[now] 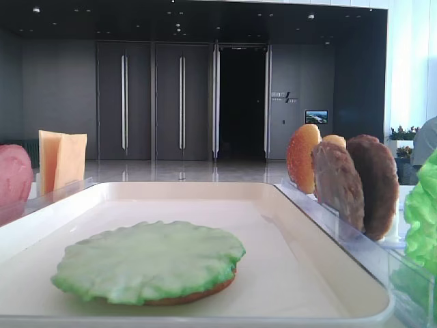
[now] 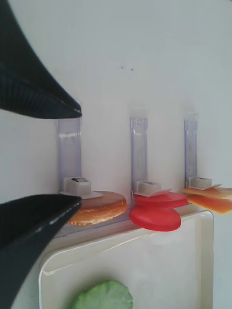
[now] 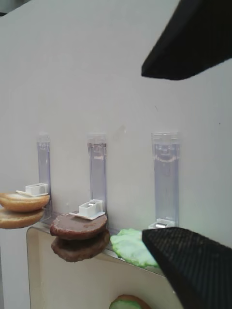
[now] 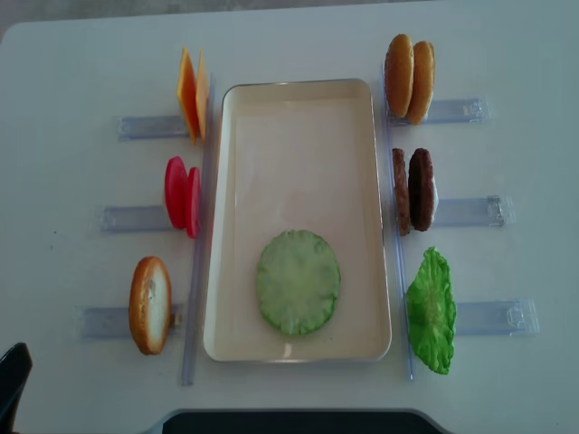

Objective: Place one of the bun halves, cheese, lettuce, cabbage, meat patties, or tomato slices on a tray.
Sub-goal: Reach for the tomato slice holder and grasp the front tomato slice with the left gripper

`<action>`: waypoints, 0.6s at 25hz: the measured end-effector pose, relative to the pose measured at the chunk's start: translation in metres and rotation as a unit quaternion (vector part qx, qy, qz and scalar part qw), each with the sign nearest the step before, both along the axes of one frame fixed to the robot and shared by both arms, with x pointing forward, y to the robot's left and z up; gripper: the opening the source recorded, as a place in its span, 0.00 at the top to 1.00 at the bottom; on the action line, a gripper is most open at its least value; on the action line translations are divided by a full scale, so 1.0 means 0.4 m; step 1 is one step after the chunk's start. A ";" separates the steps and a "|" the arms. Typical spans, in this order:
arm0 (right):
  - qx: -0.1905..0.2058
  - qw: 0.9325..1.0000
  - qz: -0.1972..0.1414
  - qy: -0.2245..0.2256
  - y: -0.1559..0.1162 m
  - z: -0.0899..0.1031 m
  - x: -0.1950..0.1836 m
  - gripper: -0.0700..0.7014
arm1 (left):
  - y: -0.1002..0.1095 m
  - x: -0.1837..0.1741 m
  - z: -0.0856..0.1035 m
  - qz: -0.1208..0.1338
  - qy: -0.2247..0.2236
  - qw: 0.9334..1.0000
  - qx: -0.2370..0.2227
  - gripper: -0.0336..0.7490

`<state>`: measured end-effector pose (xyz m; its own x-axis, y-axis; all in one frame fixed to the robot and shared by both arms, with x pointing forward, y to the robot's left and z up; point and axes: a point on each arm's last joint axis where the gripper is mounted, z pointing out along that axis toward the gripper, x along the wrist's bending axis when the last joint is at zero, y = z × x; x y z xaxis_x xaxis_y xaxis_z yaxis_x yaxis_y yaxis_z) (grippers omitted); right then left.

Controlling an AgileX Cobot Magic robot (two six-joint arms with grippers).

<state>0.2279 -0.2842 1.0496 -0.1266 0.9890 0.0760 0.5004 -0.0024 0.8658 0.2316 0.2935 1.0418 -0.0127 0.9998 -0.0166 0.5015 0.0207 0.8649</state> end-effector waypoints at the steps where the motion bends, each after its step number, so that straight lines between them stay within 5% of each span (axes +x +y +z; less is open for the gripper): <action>1: 0.000 1.000 0.000 0.000 0.000 0.000 0.000 0.15 | 0.000 0.000 0.000 0.000 0.000 1.000 0.000 0.46; 15: 0.000 1.000 0.000 0.000 0.000 0.000 0.000 0.15 | 0.000 0.000 0.000 0.000 0.000 1.000 0.000 0.46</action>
